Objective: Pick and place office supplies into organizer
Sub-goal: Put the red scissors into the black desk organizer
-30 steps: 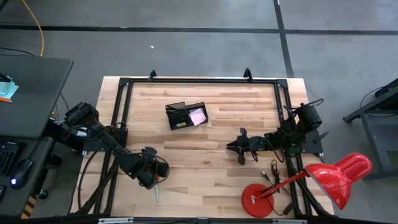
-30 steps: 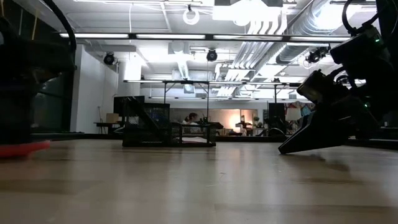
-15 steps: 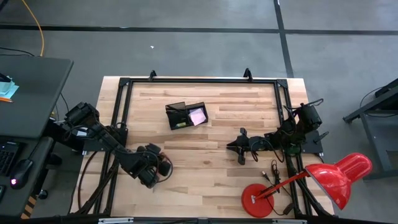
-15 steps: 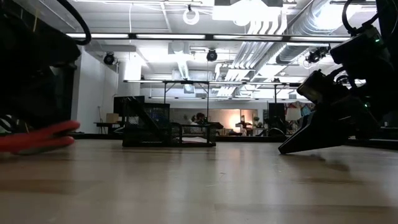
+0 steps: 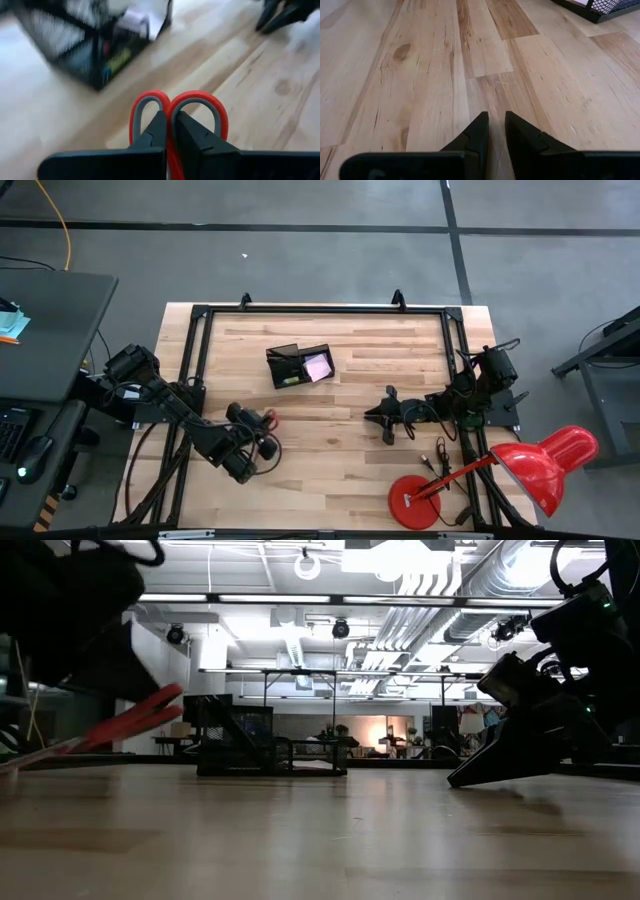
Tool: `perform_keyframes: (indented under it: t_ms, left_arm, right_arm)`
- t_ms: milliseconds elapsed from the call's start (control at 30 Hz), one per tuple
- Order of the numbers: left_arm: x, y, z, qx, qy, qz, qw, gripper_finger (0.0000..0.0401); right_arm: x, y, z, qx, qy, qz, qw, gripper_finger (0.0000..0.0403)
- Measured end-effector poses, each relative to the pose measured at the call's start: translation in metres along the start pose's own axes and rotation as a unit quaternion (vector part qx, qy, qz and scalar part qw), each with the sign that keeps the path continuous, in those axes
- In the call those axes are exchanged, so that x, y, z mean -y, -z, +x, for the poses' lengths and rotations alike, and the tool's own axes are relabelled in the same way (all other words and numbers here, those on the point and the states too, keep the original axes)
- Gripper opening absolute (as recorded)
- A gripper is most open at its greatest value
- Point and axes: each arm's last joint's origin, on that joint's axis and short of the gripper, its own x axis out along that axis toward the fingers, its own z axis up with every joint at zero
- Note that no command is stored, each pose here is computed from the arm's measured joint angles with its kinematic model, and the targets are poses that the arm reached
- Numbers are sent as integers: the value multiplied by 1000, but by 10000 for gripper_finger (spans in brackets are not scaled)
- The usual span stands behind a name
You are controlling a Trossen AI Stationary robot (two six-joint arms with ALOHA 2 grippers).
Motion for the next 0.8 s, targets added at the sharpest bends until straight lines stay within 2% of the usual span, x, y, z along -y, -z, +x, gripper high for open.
perform_keyframes:
  t_ms: [100,367,633,800]
  left_arm:
    - [3,-3,0,39,4,33,999,4]
    - [-1,-18,-7,130,-8,9,991,3]
    - [-13,-52,-29,164,-4,77,984,2]
    - [-27,-77,-41,176,-5,79,981,4]
  right_arm:
    - [0,0,0,0,0,0,1000,58]
    - [0,0,0,0,0,0,1000,58]
    - [0,0,0,-1,0,0,1000,58]
    - [0,0,0,-1,0,0,1000,58]
